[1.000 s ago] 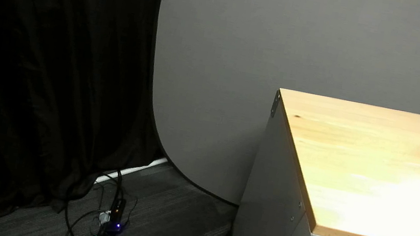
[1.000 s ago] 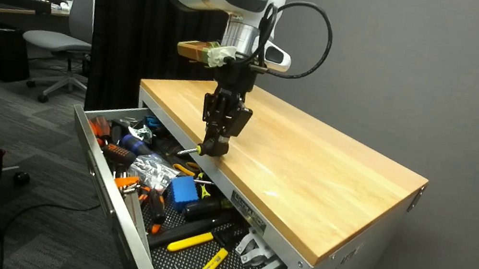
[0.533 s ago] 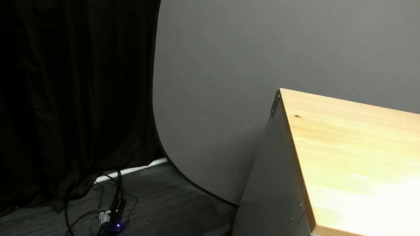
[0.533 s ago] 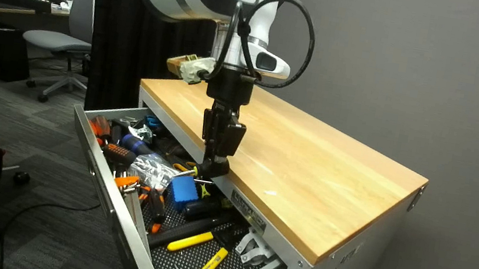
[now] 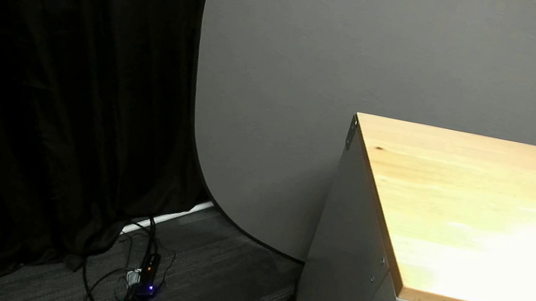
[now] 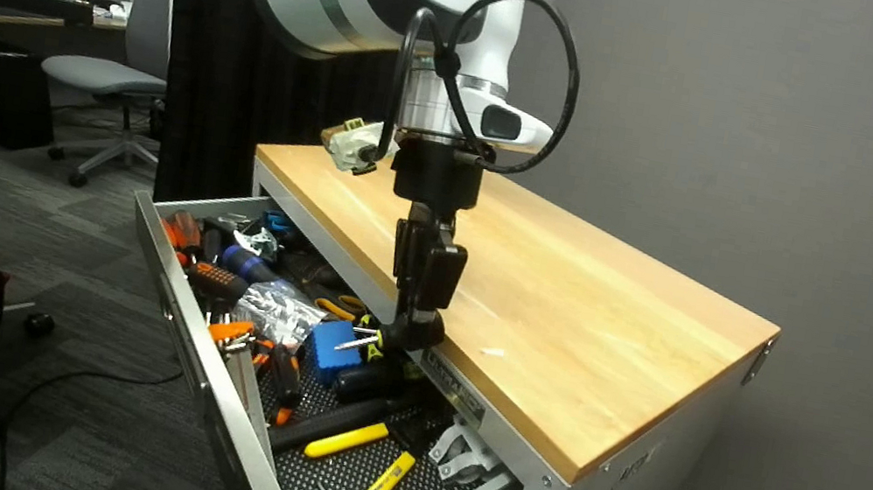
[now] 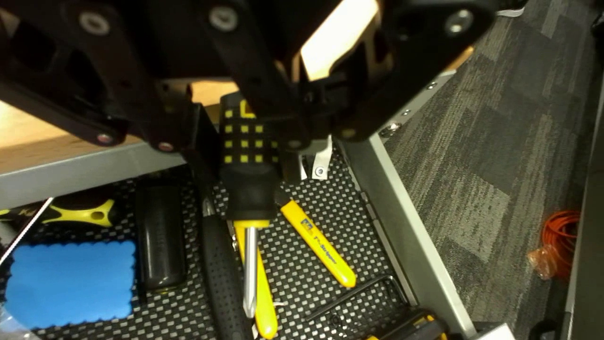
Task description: Put the screwdriver in the drawer and close it
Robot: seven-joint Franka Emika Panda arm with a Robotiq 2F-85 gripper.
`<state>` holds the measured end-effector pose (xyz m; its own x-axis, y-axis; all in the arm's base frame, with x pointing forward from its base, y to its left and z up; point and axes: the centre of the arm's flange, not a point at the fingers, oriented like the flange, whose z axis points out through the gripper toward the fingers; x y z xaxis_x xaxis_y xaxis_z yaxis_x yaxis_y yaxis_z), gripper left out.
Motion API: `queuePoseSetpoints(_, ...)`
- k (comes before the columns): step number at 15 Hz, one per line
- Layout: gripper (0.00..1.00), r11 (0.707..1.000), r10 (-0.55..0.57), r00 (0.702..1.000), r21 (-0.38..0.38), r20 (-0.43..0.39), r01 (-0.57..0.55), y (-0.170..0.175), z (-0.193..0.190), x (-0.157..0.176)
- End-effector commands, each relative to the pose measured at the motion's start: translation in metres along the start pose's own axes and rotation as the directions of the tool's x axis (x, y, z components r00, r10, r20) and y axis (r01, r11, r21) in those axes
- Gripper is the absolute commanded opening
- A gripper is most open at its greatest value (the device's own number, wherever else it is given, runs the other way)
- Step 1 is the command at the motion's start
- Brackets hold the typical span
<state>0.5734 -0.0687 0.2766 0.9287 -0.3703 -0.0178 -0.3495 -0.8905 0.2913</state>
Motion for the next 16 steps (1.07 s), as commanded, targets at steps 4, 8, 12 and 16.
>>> queuePoseSetpoints(4,0.62,0.997,0.067,0.998,-0.031,0.003,-0.067,0.023,0.011,-0.012)
queuePoseSetpoints(8,0.81,0.996,0.085,0.996,-0.039,0.032,-0.083,0.025,0.020,-0.022)
queuePoseSetpoints(12,1.00,0.994,0.106,0.993,-0.041,0.043,-0.104,0.017,0.008,-0.038)
queuePoseSetpoints(16,1.00,0.986,0.161,0.980,-0.071,0.115,-0.154,0.039,0.013,-0.064)
